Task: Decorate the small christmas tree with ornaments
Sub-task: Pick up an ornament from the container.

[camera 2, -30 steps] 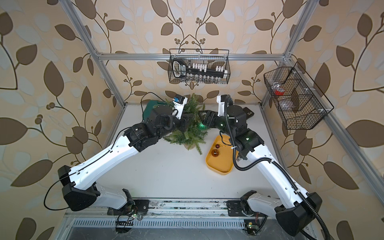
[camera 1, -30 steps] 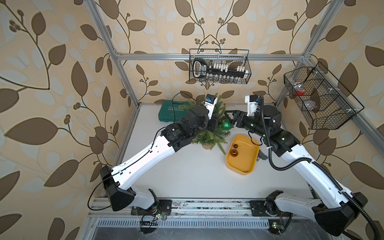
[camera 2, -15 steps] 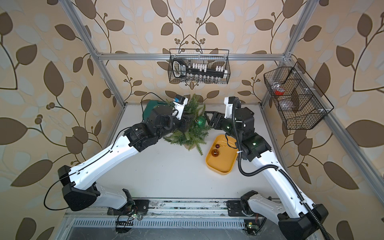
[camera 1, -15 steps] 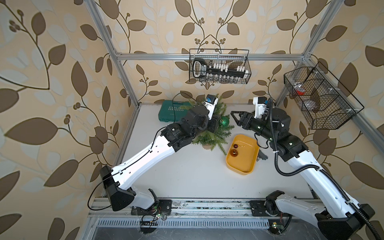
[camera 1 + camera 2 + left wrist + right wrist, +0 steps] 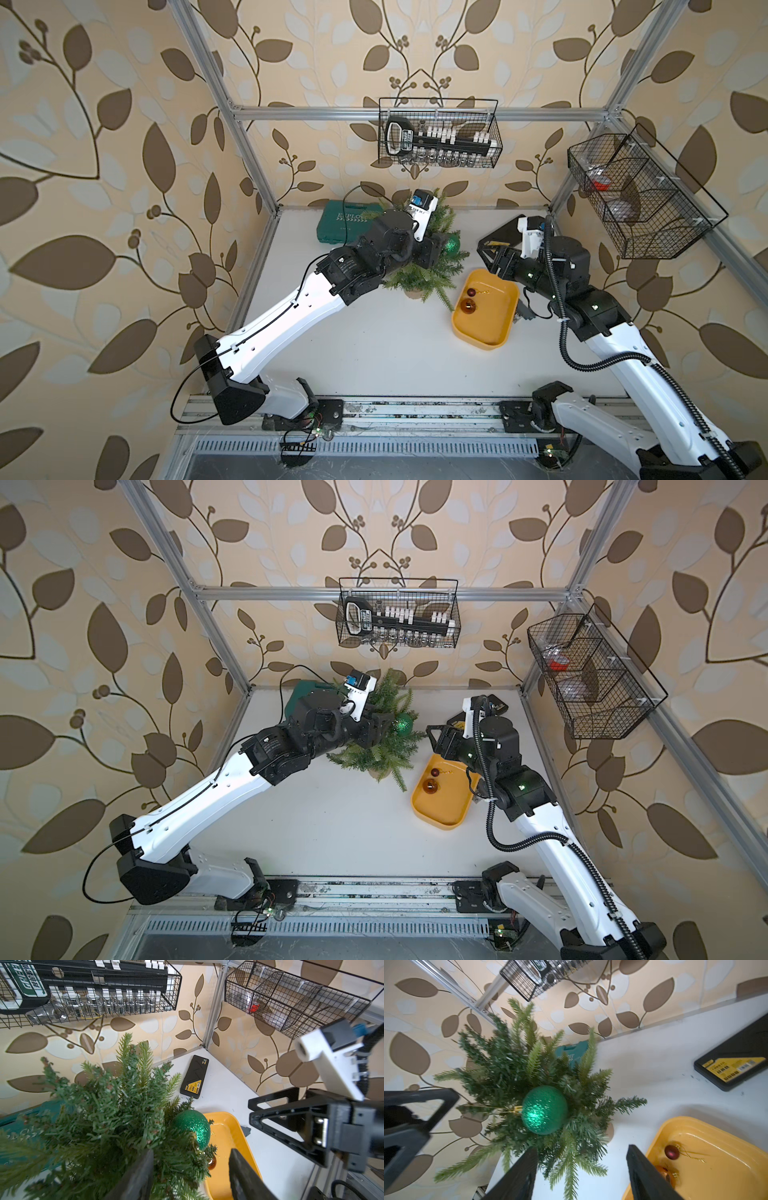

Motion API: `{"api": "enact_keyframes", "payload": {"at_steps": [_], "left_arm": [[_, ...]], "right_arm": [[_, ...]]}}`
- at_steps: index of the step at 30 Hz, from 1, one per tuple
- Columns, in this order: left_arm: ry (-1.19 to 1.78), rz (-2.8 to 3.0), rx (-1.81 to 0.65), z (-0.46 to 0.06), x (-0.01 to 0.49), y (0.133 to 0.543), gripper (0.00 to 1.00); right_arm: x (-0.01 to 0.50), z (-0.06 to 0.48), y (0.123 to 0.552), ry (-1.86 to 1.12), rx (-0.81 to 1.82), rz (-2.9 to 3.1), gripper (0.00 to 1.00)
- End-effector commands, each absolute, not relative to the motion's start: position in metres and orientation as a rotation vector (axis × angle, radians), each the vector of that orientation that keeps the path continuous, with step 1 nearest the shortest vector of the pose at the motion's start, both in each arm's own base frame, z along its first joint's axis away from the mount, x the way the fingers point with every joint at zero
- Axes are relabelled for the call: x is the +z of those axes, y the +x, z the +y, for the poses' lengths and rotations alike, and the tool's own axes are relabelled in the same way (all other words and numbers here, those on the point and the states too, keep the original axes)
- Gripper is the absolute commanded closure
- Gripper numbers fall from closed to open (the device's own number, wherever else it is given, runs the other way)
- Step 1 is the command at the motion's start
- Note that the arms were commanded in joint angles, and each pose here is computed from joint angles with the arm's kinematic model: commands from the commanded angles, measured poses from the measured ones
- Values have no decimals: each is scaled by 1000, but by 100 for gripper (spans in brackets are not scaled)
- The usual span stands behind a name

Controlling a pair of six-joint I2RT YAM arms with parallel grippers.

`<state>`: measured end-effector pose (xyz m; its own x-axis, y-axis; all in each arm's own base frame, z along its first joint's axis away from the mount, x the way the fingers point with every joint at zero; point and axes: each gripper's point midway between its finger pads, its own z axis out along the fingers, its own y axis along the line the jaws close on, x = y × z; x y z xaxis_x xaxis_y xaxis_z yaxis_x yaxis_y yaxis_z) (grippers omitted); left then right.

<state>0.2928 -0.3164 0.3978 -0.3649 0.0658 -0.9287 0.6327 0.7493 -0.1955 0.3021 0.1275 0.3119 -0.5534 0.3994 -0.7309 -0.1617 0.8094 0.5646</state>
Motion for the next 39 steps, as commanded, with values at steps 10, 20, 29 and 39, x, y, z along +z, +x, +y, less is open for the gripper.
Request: {"api": "enact_keyframes", "payload": {"at_steps": [10, 20, 29, 39], "left_arm": [[453, 1893, -785, -259, 377, 231, 36], [282, 2023, -706, -201, 309, 206, 35], [199, 2080, -661, -182, 273, 202, 35], [185, 2102, -641, -182, 263, 205, 35]], "right_arm": [[190, 111, 289, 313, 618, 2324, 33], [106, 103, 295, 442, 485, 2515, 29], [69, 106, 298, 448, 411, 2597, 29], [51, 104, 312, 451, 271, 2628, 34]]}}
